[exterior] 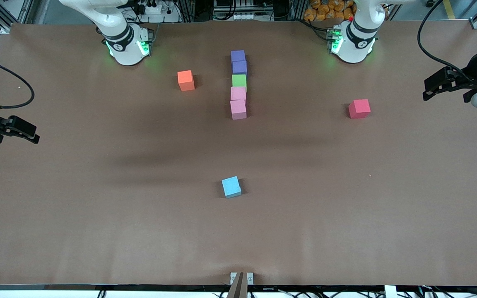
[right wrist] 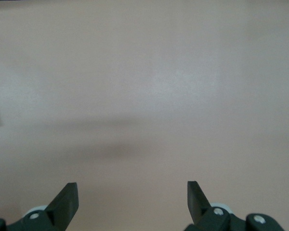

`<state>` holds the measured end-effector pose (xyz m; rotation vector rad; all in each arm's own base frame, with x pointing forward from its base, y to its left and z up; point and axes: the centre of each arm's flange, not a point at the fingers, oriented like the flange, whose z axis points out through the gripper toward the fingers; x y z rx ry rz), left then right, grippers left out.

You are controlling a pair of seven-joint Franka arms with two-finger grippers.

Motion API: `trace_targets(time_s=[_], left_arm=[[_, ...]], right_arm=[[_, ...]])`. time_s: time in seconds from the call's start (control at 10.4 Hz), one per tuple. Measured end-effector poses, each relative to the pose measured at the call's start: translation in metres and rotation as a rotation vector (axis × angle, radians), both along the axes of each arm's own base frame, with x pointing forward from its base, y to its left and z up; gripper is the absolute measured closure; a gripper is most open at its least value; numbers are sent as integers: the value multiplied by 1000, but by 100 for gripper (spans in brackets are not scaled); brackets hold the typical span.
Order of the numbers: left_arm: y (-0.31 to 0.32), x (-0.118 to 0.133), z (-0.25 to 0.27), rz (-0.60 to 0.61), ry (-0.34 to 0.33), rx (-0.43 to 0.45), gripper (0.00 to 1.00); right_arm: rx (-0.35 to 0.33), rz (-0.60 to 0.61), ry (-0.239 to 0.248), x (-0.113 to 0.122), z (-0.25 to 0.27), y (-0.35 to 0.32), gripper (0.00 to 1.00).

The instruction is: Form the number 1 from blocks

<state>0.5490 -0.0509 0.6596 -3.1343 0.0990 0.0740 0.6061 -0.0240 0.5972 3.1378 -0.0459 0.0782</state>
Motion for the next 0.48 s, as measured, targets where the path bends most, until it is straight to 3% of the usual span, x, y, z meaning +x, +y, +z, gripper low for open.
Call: trace_targets(time_s=[0.48], left_arm=[[2,0,0,4,0,0,0]], right_arm=[[-3,0,1,0,0,0,0]])
